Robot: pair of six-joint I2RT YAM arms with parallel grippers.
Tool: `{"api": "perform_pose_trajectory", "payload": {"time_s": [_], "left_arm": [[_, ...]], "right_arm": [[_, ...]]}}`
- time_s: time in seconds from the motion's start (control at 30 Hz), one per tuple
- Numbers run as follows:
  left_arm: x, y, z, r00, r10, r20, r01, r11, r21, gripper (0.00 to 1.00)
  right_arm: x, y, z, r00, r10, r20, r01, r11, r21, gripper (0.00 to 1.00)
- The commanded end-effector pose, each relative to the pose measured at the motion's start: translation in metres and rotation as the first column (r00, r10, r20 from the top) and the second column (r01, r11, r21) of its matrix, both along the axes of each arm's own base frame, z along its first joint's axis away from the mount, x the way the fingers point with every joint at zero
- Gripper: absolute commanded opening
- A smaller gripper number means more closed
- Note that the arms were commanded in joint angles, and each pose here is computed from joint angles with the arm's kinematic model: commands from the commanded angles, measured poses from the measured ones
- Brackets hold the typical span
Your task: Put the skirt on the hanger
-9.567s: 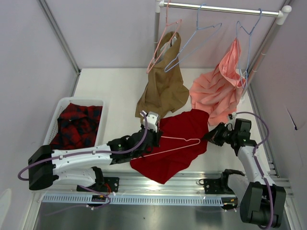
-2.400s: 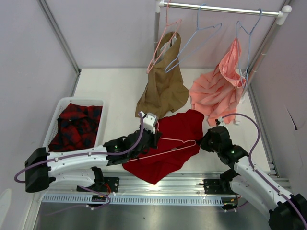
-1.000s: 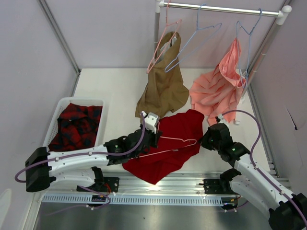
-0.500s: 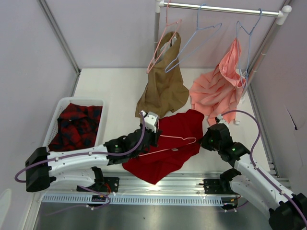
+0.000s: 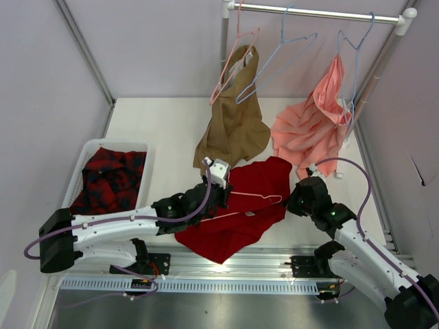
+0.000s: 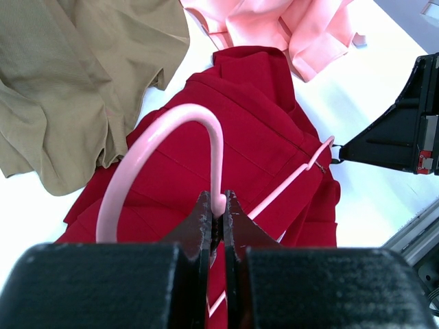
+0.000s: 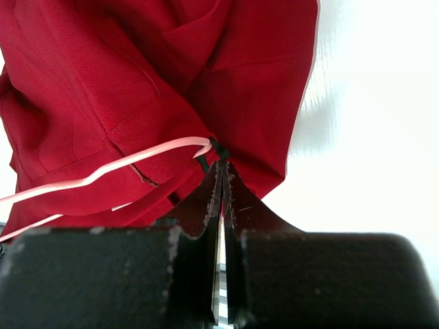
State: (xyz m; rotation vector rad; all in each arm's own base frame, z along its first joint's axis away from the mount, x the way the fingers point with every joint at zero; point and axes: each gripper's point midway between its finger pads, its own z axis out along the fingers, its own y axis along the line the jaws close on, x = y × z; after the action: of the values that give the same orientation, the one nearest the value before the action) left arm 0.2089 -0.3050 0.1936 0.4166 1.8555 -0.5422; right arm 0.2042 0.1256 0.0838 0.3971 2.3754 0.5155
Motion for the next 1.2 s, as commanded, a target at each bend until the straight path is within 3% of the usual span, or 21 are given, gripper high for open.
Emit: {"api": "perform_pose_trajectory", "payload": {"time_s": [0.0, 1.17], "left_arm": [[0.010, -0.004, 0.028, 0.998, 0.028, 0.059, -0.024, 0.998, -0.055, 0.00], [-0.003, -0.004, 0.003, 0.999, -0.039, 0.015, 0.039, 0.999, -0.034, 0.00]], "right_arm": [[0.009, 0.007, 0.020, 0.999, 0.014, 0.052, -0.015, 1.000, 0.026, 0.00], [0.031, 0.008, 0.029, 0.998, -0.006, 0.064, 0.005, 1.000, 0.012, 0.00]]}}
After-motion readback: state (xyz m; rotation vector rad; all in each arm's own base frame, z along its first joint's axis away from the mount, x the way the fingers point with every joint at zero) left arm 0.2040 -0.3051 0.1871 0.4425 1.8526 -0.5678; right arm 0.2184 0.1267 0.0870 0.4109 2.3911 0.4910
